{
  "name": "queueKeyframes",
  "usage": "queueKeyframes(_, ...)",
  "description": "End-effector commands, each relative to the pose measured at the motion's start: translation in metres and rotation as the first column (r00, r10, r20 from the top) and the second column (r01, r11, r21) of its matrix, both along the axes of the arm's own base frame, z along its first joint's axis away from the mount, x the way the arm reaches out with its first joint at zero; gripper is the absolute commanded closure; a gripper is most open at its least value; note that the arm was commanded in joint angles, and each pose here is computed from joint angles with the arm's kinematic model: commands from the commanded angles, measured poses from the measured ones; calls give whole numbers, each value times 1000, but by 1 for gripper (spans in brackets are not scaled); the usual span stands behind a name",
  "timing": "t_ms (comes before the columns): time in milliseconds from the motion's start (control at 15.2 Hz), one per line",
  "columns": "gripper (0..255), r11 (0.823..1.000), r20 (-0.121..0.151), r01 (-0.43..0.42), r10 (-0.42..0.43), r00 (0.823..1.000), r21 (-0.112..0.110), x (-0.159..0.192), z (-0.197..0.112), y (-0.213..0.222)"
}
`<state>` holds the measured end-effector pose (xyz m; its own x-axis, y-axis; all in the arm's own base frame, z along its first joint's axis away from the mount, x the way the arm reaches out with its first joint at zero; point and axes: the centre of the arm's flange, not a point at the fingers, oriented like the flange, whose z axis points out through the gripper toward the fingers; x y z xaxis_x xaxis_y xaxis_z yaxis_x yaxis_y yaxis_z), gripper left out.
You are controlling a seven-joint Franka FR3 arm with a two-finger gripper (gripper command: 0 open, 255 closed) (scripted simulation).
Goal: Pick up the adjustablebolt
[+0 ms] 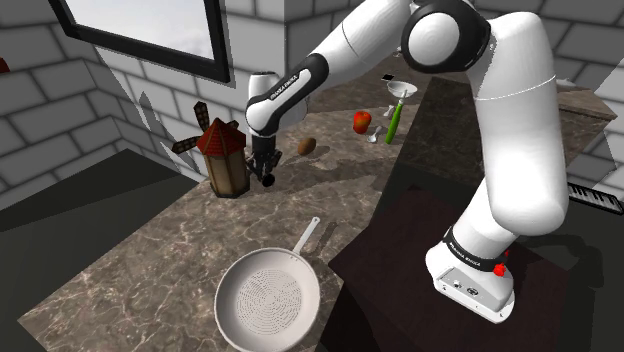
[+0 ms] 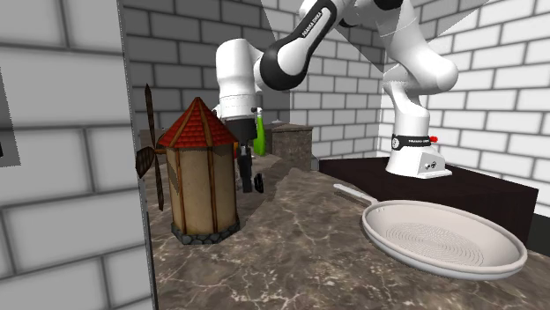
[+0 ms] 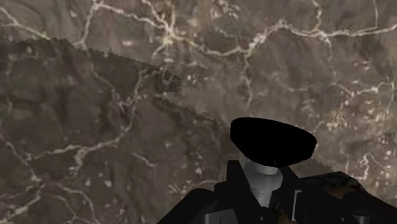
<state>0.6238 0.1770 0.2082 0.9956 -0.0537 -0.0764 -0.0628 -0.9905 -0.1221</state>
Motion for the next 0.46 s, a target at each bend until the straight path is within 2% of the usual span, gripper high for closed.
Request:
queueKeyframes(0, 255, 1000, 0, 0, 0, 1000, 0, 0, 11, 0)
queueKeyframes(264, 255, 1000, 0, 0, 0, 1000, 0, 0, 32, 0)
queueKeyframes(396, 255, 1000, 0, 0, 0, 1000, 0, 0, 33, 0)
